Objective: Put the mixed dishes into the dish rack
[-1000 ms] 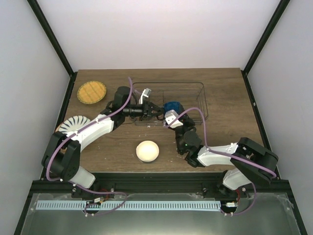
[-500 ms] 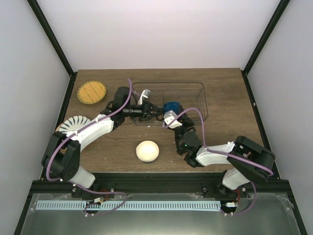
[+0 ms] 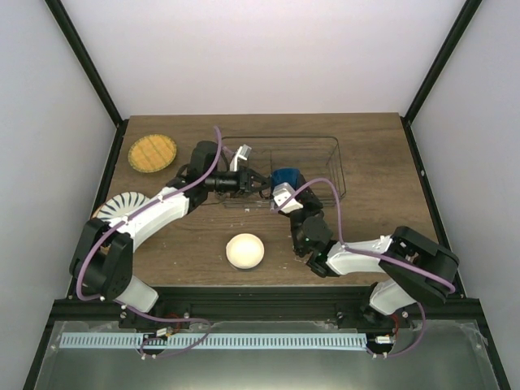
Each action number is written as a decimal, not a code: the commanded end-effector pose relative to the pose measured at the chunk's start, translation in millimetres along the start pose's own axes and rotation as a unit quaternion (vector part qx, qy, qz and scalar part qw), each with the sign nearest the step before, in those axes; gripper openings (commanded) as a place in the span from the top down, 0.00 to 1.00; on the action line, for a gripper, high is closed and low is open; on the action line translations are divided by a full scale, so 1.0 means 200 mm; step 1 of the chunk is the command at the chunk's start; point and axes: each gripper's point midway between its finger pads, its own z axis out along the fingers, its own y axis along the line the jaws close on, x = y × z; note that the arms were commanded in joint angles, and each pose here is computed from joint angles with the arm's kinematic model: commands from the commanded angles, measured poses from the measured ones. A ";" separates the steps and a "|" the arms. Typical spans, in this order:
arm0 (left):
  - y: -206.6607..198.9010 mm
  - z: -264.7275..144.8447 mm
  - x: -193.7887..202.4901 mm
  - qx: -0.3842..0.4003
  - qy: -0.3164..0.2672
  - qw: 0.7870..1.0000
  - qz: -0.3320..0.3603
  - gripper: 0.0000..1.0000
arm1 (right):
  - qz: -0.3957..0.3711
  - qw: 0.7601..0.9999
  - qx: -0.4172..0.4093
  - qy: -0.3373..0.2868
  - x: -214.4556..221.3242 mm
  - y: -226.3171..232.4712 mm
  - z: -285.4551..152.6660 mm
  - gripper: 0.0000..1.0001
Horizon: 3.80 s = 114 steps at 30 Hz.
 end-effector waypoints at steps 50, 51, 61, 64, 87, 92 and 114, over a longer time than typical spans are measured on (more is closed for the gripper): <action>0.18 0.21 -0.73 -0.144 -0.141 0.913 0.353 1.00 | 0.251 0.943 0.061 0.211 0.30 -0.42 -0.17 0.00; 0.19 0.24 -0.73 -0.144 -0.143 0.912 0.355 1.00 | 0.249 0.943 0.061 0.212 0.30 -0.42 -0.18 0.00; 0.13 0.46 -0.76 -0.158 -0.181 0.890 0.389 1.00 | 0.249 0.939 0.083 0.222 0.32 -0.49 -0.21 0.00; 0.12 0.51 -0.77 -0.158 -0.198 0.883 0.396 1.00 | 0.254 0.938 0.083 0.223 0.32 -0.50 -0.22 0.00; 0.25 0.79 -0.71 -0.198 -0.249 0.845 0.430 1.00 | 0.253 0.938 0.082 0.221 0.32 -0.50 -0.21 0.00; 0.27 0.82 -0.73 -0.202 -0.252 0.843 0.431 1.00 | 0.247 0.940 0.078 0.222 0.32 -0.49 -0.21 0.00; 0.42 0.90 -0.67 -0.205 -0.216 0.860 0.415 0.60 | 0.235 0.944 0.072 0.221 0.32 -0.46 -0.20 0.00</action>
